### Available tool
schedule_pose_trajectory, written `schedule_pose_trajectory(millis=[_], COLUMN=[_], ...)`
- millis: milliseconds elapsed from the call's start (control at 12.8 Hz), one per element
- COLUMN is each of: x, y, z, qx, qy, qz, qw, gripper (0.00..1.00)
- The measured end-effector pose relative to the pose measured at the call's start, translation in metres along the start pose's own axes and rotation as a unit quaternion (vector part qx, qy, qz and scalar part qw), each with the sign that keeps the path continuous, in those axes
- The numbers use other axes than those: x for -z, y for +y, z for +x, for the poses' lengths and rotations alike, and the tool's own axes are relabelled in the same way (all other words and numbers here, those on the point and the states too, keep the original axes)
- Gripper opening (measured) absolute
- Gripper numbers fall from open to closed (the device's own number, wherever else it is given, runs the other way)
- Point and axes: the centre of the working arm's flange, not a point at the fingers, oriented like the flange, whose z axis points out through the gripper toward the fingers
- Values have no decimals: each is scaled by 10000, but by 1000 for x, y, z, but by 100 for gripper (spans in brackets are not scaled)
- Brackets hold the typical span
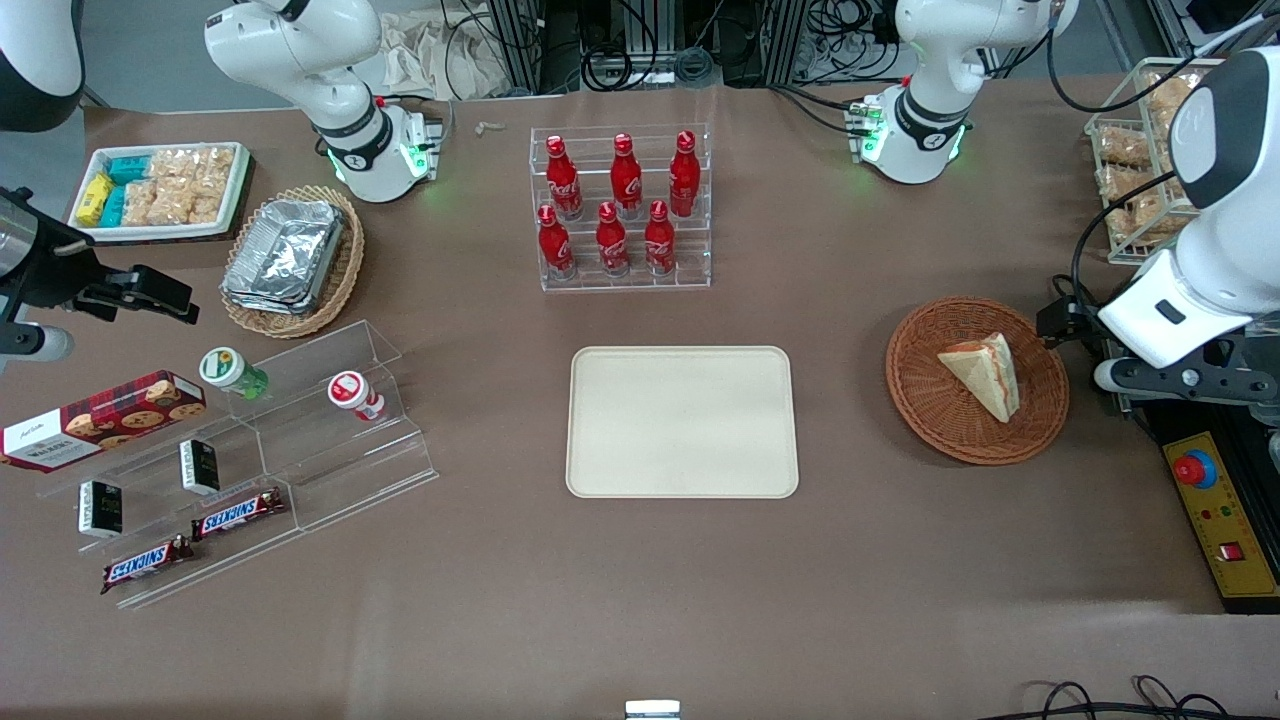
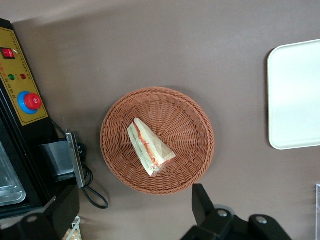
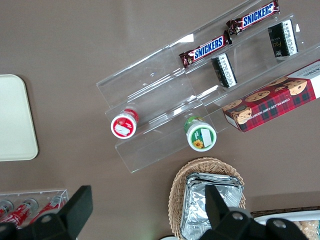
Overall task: Place sandwich from basket to tray
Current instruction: 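Lower the open left gripper over the wrapped sandwich in the basket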
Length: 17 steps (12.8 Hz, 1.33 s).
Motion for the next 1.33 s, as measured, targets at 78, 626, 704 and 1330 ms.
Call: schedule_pose_trajectory(millis=[78,626,704,1330], x=[2,-31,-43,-182], y=[-1,-5,-5,-14], z=[0,-3,-5,-55], qx=[10,437,757,3169], qy=[12,-418,-319,-14], qz=[-8,-39,-23,-58], qw=[10000,9982,9966,9484], gripper=[100,100,100,100])
